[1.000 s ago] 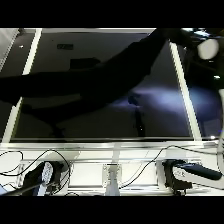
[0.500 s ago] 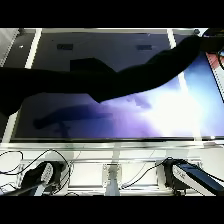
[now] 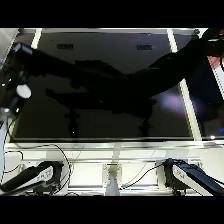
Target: Fold the clothes and pants, and hang the long-sleeved shirts on hangers.
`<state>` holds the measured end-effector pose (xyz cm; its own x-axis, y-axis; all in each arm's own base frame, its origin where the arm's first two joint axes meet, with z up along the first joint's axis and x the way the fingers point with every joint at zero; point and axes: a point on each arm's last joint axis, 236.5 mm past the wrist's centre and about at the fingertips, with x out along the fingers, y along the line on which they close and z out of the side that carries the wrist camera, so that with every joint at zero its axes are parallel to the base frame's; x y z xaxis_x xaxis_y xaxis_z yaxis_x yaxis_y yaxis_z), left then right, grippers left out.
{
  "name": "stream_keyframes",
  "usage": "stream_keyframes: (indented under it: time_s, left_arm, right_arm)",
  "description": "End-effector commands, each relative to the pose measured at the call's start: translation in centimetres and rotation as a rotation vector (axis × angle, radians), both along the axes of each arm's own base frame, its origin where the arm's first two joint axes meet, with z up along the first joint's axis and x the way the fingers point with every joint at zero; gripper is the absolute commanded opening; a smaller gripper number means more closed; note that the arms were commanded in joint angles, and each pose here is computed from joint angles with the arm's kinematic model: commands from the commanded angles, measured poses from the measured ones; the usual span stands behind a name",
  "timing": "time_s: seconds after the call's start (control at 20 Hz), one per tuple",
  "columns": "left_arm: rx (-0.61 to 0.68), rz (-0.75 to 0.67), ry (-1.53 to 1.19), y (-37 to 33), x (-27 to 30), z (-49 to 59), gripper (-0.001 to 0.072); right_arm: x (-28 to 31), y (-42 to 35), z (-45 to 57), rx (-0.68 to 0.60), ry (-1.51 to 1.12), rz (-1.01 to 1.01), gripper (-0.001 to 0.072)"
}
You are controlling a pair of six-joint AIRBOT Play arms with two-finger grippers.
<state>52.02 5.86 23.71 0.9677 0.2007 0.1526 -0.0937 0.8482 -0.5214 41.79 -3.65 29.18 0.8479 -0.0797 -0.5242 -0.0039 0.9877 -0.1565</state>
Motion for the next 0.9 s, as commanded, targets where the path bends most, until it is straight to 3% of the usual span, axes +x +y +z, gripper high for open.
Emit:
stream_keyframes:
  time_s: [0.0, 0.15, 0.3, 0.35, 0.4, 0.45, 0.75, 0.85]
  left_arm:
    - [0.005, -0.056, -0.082, -2.5, 5.0, 2.6, 0.0012]
    - [0.142, -0.129, 0.066, -4.6, 7.6, -1.1, 0.0012]
    - [0.123, -0.181, 0.313, -5.6, 9.1, -10.0, 0.0017]
    - [0.114, -0.199, 0.403, -5.8, 9.0, -13.0, 0.0152]
    - [0.103, -0.221, 0.500, -6.2, 8.6, -15.8, 0.0571]
    - [0.095, -0.237, 0.575, -6.4, 8.1, -17.8, 0.0697]
    - [0.055, -0.248, 0.818, -4.0, 3.8, -19.8, 0.0683]
    - [0.054, -0.229, 0.970, -1.4, 0.3, -20.6, 0.0517]
  right_arm:
    - [0.1, -0.2, -0.9, -0.010, 0.022, -0.005, 0.0018]
    - [0.1, -0.2, -1.9, -0.007, 0.046, -0.004, 0.0019]
    - [0.1, -0.2, -4.1, -0.003, 0.093, -0.004, 0.0019]
    - [0.0, -0.2, -5.0, -0.001, 0.113, -0.004, 0.0019]
    - [0.0, -0.2, -5.7, 0.001, 0.128, -0.004, 0.0019]
    - [0.0, -0.2, -6.2, 0.002, 0.141, -0.004, 0.0019]
    - [-0.1, -0.2, -6.9, 0.002, 0.154, -0.003, 0.0019]
    - [-0.1, -0.2, -6.8, 0.002, 0.154, -0.003, 0.0019]
